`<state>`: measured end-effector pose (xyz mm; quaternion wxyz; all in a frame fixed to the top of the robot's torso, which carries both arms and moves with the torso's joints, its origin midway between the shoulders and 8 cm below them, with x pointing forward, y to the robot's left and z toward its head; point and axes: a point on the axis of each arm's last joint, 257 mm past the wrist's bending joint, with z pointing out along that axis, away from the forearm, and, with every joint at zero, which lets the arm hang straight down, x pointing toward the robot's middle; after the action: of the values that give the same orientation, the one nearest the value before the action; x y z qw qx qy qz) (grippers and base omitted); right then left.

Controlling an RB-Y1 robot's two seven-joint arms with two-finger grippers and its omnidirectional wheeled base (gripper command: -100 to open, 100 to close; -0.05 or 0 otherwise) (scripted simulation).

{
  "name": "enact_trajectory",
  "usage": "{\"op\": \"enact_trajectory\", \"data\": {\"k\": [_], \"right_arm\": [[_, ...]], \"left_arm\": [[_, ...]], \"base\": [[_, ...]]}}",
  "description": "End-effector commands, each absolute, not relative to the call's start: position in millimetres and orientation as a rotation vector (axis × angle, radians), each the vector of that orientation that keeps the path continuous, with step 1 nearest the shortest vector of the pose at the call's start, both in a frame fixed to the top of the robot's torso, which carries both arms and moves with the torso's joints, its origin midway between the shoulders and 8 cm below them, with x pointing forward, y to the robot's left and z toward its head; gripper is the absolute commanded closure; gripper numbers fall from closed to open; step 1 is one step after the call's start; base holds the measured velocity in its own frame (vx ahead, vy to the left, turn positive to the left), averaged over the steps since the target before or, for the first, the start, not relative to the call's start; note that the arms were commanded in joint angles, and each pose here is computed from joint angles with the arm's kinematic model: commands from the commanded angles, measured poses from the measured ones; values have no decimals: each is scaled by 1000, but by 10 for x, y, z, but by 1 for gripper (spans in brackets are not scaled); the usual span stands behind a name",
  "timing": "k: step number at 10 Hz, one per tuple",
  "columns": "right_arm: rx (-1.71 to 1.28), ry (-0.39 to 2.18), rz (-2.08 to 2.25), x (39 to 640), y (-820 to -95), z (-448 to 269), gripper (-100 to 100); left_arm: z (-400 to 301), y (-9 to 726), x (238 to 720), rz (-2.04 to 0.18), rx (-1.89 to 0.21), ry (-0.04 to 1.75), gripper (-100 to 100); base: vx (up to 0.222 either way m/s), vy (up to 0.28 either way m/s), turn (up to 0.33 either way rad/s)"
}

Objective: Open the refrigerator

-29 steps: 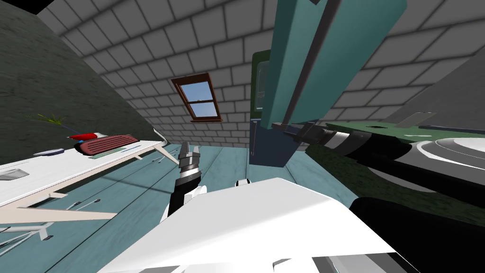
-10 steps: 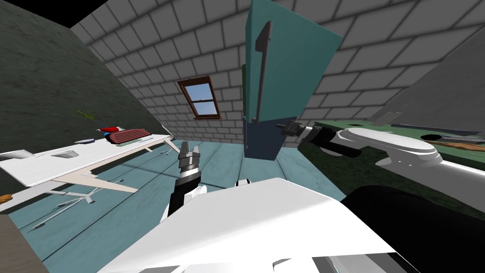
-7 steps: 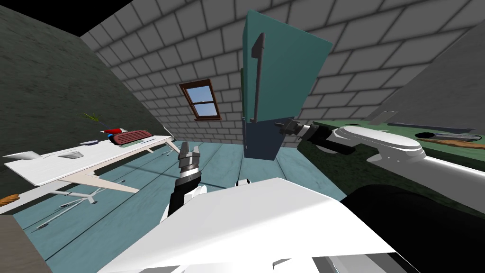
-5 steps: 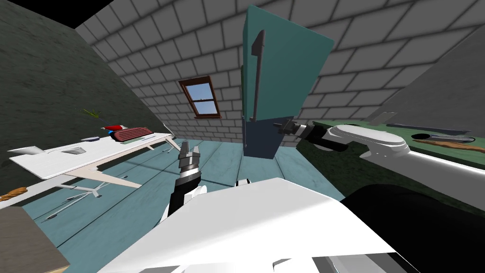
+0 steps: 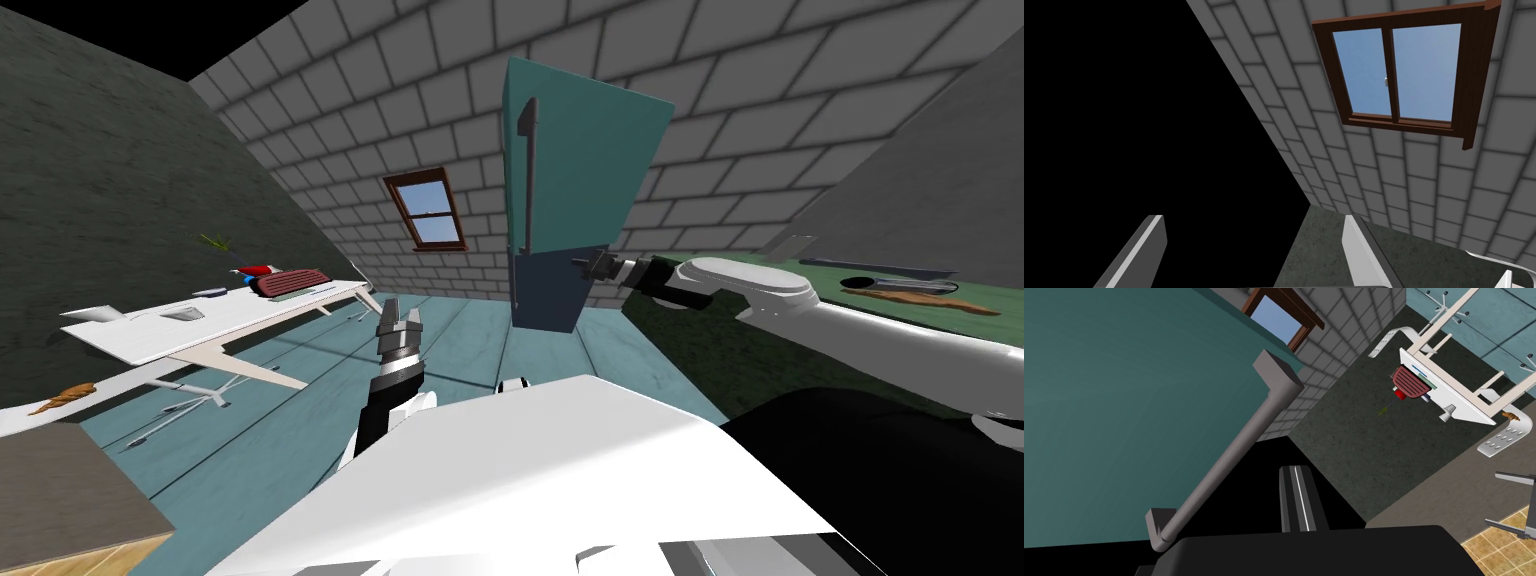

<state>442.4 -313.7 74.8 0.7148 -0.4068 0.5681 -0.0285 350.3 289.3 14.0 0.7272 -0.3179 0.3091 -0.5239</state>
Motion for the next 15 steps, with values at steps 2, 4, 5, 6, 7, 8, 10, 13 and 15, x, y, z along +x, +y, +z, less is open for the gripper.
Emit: {"op": "enact_trajectory", "data": {"k": [2,4,5,6,7,8,10,13,15], "right_arm": [[-950,1249,-78,4544,-3091,802,100],[-951,1253,-74,4618,-3087,784,100],[-954,1228,-75,4626,-3040,882,100],[-998,1262,-102,4725,-3109,797,100],[-994,1266,-107,4778,-3141,799,100],[-999,1247,-101,4790,-3073,861,100],[-999,1236,-104,4789,-3069,905,100],[-955,1278,-159,4913,-3352,903,-100],[-924,1305,-193,4982,-3541,898,-100]], "left_arm": [[140,2893,3503,-1155,-701,681,0],[140,2893,3503,-1155,-701,681,0],[140,2893,3503,-1155,-701,681,0],[140,2893,3503,-1155,-701,681,0],[141,2892,3503,-1155,-701,681,0],[140,2893,3503,-1155,-701,681,0],[140,2893,3503,-1155,-701,681,0],[140,2893,3502,-1155,-701,681,0],[140,2892,3502,-1155,-701,681,0]], "base": [[-54,-38,16],[-136,-60,20],[-44,-2,-15],[-155,-56,43],[-181,-92,35],[-95,-50,-4],[-17,-2,-8],[74,148,-29],[87,195,-22]]}}
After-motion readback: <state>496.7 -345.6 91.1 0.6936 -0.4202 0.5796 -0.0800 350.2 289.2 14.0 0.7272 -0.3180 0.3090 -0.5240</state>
